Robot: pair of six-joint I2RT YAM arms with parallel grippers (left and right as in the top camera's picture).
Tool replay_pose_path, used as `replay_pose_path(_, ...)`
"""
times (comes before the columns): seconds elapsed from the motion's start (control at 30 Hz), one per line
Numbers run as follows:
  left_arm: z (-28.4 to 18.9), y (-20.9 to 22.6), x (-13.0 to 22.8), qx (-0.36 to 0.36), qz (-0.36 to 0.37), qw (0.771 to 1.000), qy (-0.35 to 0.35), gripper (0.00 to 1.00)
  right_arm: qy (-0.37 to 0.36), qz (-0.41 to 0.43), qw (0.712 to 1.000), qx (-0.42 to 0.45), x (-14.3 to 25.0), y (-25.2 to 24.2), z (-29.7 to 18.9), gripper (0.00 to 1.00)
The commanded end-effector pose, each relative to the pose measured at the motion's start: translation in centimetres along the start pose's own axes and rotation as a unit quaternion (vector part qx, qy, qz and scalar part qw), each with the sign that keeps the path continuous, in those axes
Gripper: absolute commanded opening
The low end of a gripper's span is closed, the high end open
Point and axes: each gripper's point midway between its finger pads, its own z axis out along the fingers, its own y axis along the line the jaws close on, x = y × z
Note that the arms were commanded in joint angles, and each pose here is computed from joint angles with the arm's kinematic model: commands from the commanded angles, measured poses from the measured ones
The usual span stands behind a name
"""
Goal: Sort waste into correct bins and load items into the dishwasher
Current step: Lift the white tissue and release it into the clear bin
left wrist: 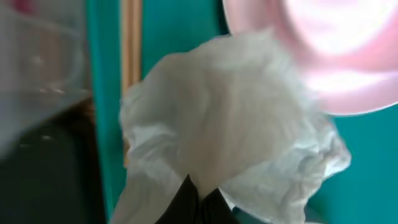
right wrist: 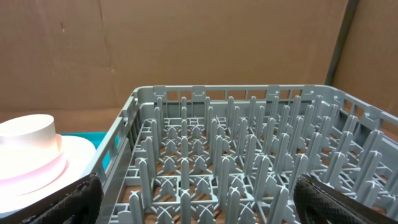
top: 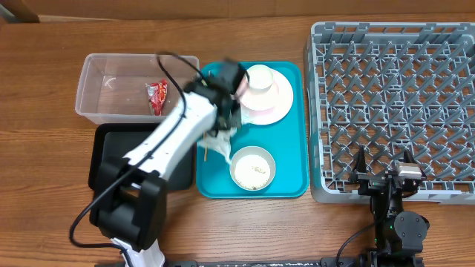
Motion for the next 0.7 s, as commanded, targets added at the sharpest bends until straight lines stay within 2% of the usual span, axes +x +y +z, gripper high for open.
replay_pose_path(0.0,-5.4,0.4,-4.2,0.038,-0.023,0.997,-0.055,0.04,0.000,-0.003,1.000,0.004,0.3,-0.2,0.0,1.00)
replay_pose_path(0.13,-9.1,1.7,-7.0,0.051,-0.037,0.993,-0.096,0.04,0.000,-0.003,1.000,0.004,0.3,-0.2,0.0,1.00)
replay_pose_path(0.23,-10.2,3.6,-8.4,0.048,-0.059,0.990,-0.117,0.04,0.000,-0.003,1.000,0.004,0.3,-0.2,0.0,1.00)
replay_pose_path(0.53,-8.3,11.6,-9.9,-0.045,-0.126,0.983,-0.123,0.04,0.000,-0.003,1.000,0.004,0.3,-0.2,0.0,1.00)
replay_pose_path(0.67,-6.2,13.0,-10.2,-0.073,-0.134,0.981,-0.117,0.04,0.000,-0.003,1.000,0.004,0.3,-0.2,0.0,1.00)
